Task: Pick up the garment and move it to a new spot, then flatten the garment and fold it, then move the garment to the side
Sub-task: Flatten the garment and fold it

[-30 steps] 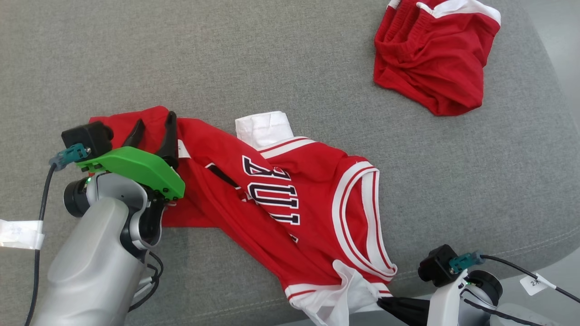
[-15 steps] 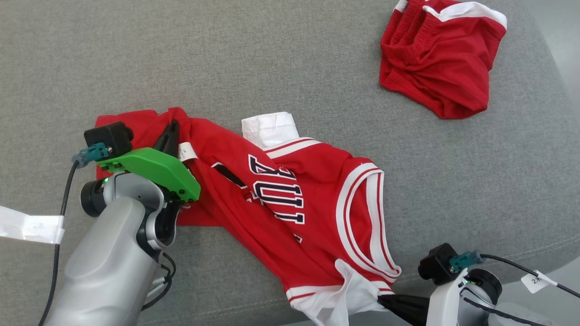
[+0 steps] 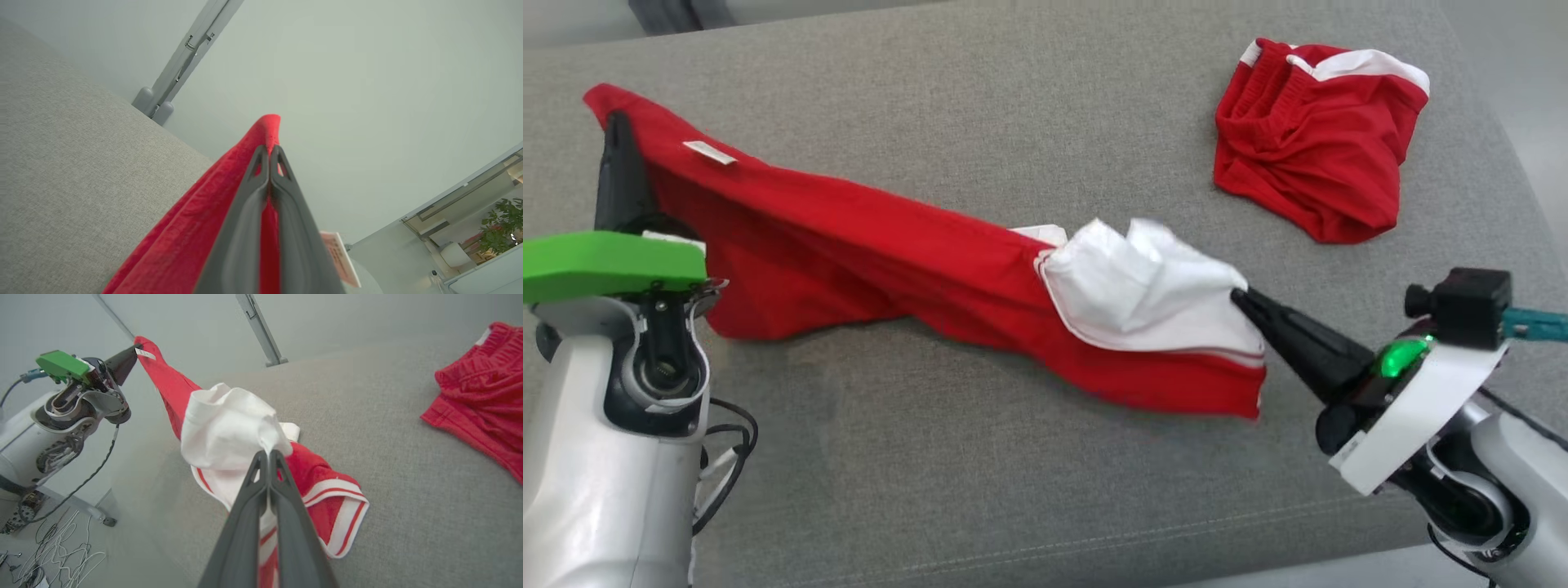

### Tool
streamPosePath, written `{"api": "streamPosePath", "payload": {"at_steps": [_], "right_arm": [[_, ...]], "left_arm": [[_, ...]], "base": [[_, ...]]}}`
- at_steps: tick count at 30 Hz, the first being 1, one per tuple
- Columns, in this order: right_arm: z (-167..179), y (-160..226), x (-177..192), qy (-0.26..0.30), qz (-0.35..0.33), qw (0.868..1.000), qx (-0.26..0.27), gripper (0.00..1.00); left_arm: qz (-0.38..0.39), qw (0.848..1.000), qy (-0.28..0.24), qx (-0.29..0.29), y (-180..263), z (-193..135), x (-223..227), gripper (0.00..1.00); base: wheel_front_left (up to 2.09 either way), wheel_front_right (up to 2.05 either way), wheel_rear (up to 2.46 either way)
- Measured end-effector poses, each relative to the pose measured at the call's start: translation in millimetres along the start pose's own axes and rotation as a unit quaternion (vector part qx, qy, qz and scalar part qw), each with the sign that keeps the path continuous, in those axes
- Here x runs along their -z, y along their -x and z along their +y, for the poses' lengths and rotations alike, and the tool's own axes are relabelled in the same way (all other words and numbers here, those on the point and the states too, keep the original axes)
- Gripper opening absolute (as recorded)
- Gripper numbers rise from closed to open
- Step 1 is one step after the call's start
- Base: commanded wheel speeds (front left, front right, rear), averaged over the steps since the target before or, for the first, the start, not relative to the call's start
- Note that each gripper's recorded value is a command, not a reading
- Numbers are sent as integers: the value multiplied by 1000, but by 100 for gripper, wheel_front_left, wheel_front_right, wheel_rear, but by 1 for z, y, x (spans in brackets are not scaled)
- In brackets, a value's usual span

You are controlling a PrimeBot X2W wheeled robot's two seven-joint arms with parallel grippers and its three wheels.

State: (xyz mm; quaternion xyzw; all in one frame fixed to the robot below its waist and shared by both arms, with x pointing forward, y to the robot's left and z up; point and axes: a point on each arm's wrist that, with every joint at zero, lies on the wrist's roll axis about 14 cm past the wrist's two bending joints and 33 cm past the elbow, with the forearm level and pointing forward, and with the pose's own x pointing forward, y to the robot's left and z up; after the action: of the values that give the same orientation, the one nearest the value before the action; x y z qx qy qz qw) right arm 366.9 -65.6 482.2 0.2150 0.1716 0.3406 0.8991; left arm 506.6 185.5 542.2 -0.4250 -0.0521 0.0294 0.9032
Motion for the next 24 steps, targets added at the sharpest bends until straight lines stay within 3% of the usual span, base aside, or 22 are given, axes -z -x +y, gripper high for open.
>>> {"api": "streamPosePath", "payload": {"at_steps": [7, 15, 24], "right_arm": [[51, 12, -93, 10, -150, 986, -76, 0], [117, 55, -143, 41, -225, 960, -164, 0], [213, 130, -183, 77, -300, 905, -292, 0]], "left_arm": [[-83, 995, 50, 22, 31, -12, -67, 0], [-184, 980, 46, 67, 87, -34, -151, 0], [-265, 945, 40, 185, 166, -100, -225, 0]], "base": [[0, 0, 0], [0, 0, 0], [0, 0, 0]]}}
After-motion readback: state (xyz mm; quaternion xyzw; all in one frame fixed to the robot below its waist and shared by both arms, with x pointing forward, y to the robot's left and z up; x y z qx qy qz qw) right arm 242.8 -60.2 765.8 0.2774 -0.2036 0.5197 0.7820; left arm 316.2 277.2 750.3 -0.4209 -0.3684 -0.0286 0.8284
